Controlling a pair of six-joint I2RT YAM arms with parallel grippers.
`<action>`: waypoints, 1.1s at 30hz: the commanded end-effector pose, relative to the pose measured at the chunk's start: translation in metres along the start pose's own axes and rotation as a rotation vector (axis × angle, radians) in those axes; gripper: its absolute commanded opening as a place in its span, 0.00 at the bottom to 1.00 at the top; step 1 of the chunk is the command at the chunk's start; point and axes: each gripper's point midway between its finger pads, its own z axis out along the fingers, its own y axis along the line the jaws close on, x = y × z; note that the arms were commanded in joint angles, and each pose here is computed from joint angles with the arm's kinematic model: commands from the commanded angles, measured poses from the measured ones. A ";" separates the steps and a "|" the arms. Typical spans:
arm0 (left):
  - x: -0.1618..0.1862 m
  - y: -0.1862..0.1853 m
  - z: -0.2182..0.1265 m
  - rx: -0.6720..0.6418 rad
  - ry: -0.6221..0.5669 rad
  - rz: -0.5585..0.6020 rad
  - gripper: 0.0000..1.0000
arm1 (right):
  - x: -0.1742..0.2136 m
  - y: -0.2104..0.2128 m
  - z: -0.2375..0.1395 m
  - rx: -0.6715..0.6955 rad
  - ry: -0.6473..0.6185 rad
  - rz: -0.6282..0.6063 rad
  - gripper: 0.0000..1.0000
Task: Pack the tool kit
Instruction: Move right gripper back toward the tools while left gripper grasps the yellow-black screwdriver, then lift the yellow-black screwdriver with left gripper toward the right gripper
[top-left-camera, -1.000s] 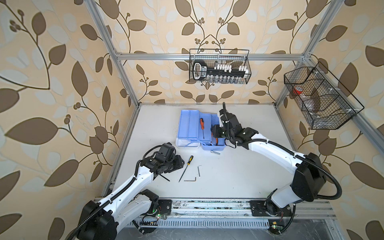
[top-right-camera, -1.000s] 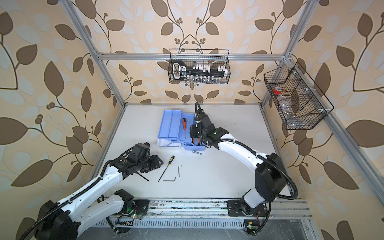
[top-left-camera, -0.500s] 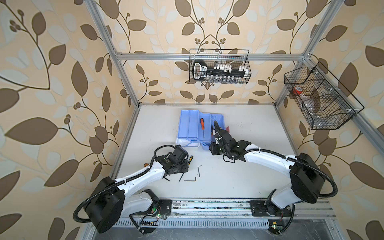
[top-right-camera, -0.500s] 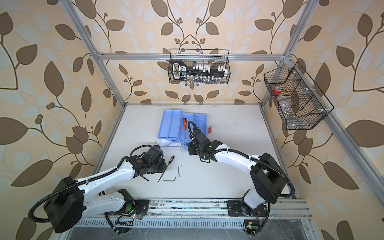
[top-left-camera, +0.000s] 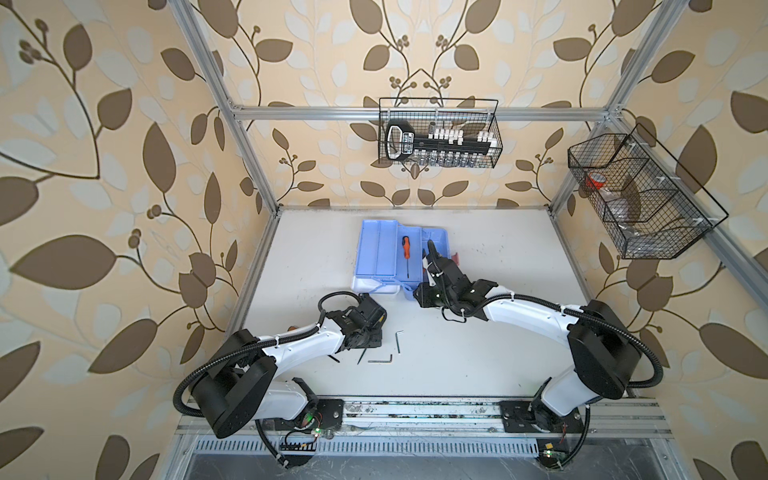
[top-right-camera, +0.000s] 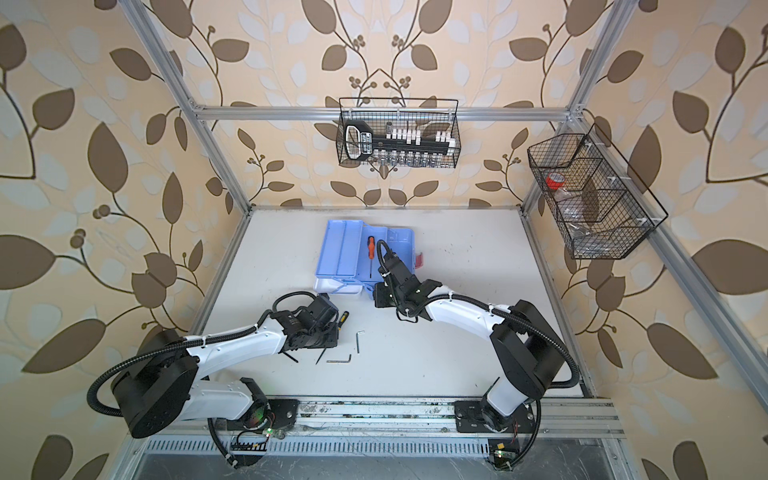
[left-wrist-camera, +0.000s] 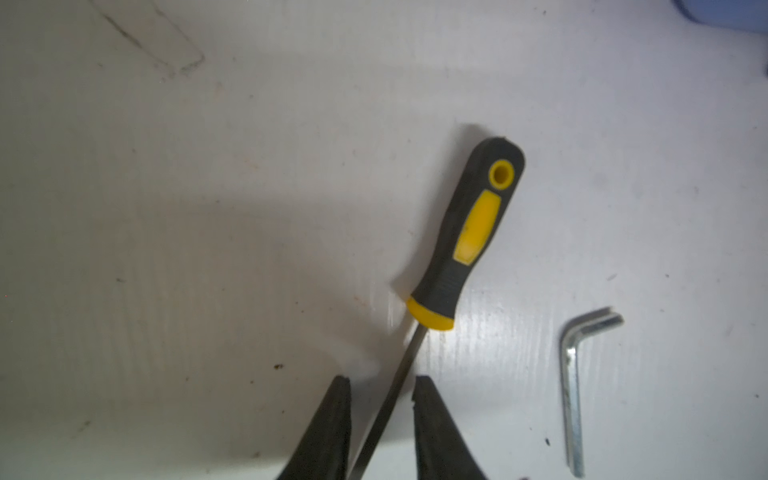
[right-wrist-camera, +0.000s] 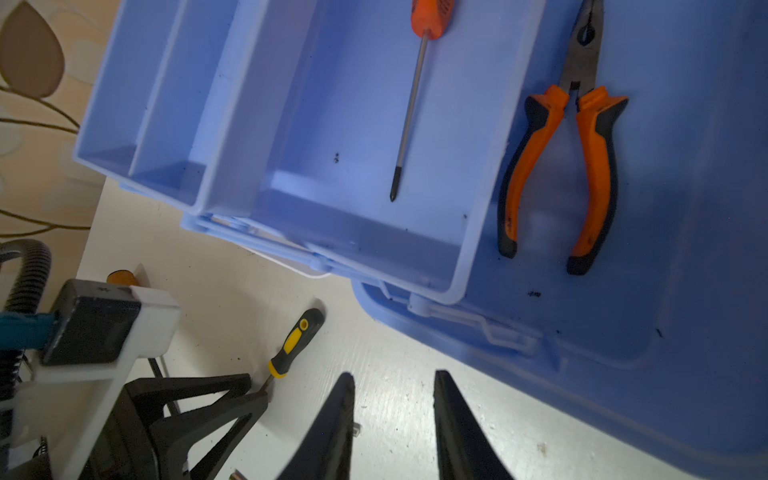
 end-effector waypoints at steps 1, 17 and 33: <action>0.001 0.002 0.007 -0.028 -0.003 0.021 0.21 | 0.006 -0.003 0.006 -0.004 0.018 0.015 0.33; -0.015 -0.006 -0.005 -0.038 -0.023 0.049 0.00 | 0.012 -0.004 0.008 -0.023 0.031 0.034 0.33; -0.048 -0.068 -0.104 0.321 -0.148 0.049 0.00 | 0.012 0.070 0.007 -0.449 0.062 0.150 0.50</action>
